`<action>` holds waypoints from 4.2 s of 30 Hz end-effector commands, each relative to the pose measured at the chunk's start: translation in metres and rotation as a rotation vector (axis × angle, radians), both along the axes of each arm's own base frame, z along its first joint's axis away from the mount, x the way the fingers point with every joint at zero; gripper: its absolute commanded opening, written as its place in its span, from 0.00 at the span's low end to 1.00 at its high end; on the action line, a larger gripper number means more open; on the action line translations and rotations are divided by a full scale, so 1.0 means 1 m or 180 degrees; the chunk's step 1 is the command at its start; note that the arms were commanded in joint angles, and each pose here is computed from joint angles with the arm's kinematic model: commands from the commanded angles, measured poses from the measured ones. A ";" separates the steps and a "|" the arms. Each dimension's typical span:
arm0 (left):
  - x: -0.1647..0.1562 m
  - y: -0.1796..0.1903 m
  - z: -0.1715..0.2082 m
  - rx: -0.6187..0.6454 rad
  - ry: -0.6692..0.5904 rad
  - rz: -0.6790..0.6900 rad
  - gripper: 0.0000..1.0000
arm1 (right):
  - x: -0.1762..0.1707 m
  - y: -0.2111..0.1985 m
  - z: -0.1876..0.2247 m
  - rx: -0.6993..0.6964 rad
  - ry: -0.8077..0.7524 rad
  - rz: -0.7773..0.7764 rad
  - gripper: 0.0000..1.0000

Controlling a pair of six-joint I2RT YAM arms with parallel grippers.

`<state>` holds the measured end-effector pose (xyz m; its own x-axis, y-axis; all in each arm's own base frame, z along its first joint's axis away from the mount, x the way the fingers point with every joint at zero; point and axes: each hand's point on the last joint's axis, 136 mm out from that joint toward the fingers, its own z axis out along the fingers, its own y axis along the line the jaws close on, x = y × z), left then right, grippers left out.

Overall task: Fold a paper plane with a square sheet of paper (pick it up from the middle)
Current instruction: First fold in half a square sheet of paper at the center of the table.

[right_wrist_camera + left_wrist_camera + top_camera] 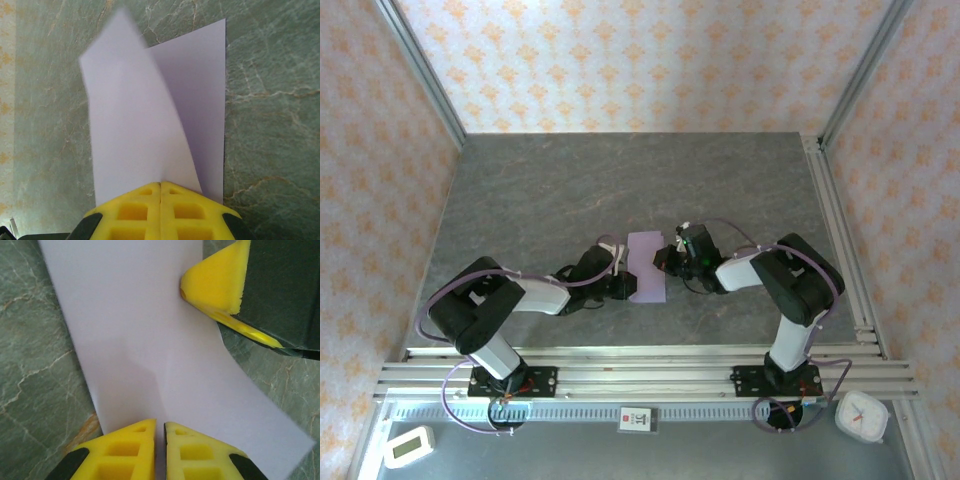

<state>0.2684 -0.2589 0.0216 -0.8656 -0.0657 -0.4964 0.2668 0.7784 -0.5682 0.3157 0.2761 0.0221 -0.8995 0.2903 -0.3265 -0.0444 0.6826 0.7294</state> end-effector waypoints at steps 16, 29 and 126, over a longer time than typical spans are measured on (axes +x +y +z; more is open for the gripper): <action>-0.007 -0.014 0.043 -0.0259 -0.0159 -0.0033 0.15 | -0.028 -0.036 -0.062 -0.0648 0.0518 -0.0133 0.00; -0.035 -0.002 -0.002 -0.0141 0.0135 -0.0044 0.15 | -0.029 -0.036 -0.064 -0.0667 0.0527 -0.0128 0.00; 0.087 0.003 0.038 -0.0330 -0.0270 0.0175 0.17 | -0.038 -0.042 -0.080 -0.0804 0.0606 -0.0052 0.00</action>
